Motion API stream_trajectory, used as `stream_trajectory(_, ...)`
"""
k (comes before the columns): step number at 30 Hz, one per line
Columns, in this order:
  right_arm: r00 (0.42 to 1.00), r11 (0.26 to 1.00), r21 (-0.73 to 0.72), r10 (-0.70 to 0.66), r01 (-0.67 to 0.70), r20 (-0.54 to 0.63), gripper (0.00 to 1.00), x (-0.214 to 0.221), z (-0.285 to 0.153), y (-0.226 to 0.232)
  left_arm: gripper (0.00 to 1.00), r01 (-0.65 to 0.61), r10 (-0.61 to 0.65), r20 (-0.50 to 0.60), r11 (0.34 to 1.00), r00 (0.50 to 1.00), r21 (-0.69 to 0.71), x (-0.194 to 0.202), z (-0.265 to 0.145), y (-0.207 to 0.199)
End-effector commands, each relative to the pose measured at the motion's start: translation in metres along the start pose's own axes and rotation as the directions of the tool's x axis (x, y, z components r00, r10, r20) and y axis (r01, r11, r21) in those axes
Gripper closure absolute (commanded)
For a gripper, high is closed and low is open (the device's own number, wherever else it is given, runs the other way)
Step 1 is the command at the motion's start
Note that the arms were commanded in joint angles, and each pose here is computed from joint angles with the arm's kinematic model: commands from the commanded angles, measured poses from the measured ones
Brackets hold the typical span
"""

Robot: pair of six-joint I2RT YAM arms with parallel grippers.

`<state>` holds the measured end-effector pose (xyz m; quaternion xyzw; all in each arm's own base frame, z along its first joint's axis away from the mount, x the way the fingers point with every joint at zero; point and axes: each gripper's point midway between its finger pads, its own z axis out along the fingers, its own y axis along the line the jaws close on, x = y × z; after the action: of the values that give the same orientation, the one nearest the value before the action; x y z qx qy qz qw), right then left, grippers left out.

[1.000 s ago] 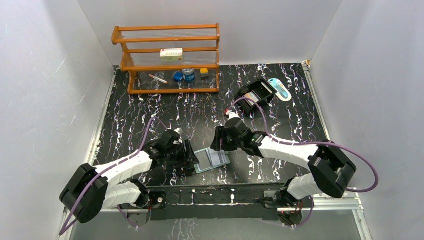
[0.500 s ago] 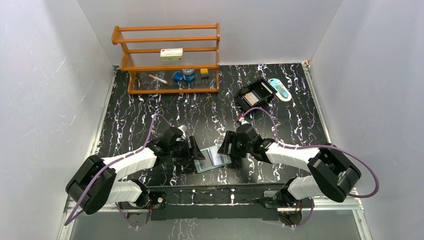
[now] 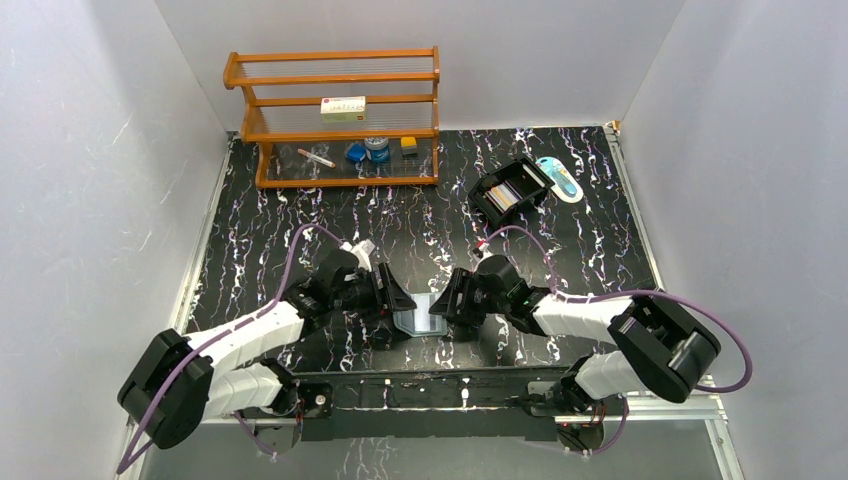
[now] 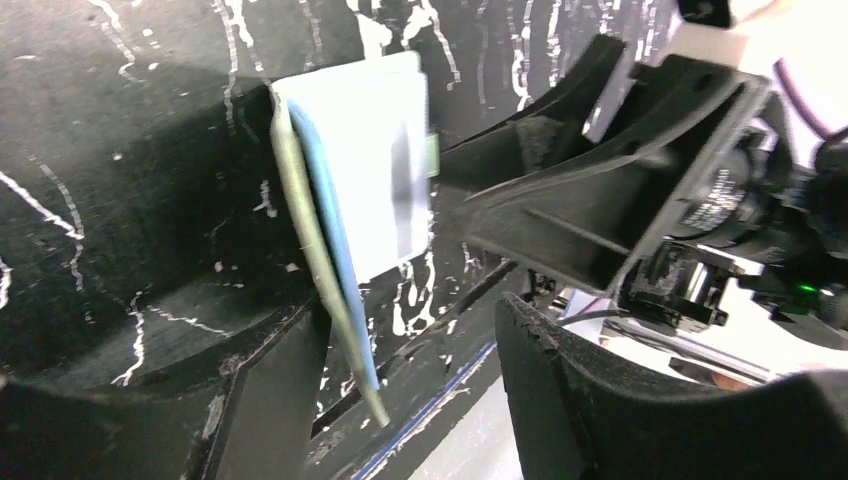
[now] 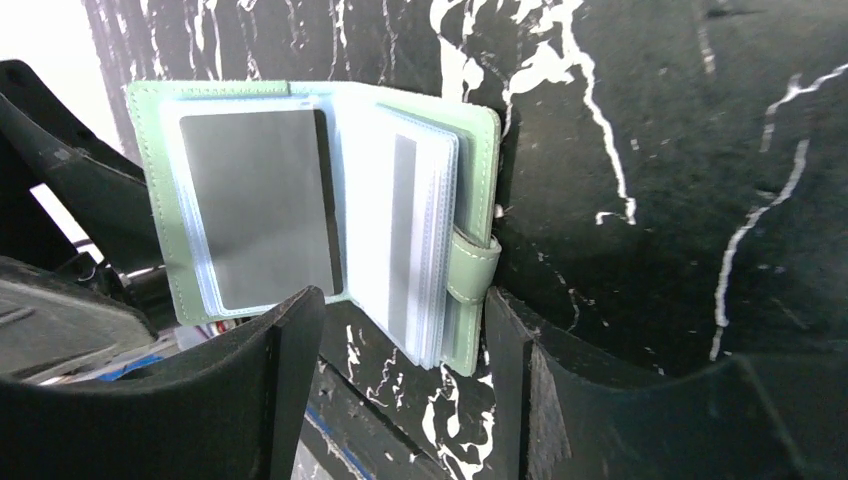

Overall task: Put the credit cards into the card holder
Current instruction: Close the card holder at the center of the board.

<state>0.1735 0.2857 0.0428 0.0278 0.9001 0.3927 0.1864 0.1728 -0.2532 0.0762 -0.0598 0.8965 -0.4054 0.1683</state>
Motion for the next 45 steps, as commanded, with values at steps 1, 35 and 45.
stream_trajectory(1,1.0,0.993,-0.121,0.016,-0.017,-0.009,0.32,0.001,0.0,0.025,0.41,-0.032,0.029,0.02,0.992,0.999,0.123,-0.006,-0.008,-0.031)
stream_trajectory(35,0.695,0.679,-0.168,-0.716,0.715,0.067,0.44,0.003,0.008,0.037,0.74,-0.051,0.035,-0.087,0.982,0.996,-0.184,0.002,0.006,0.026)
stream_trajectory(45,0.512,0.5,-0.153,-0.857,0.853,0.056,0.43,0.015,0.026,0.039,0.79,-0.064,0.029,-0.132,0.961,0.991,-0.268,0.004,0.012,0.042)
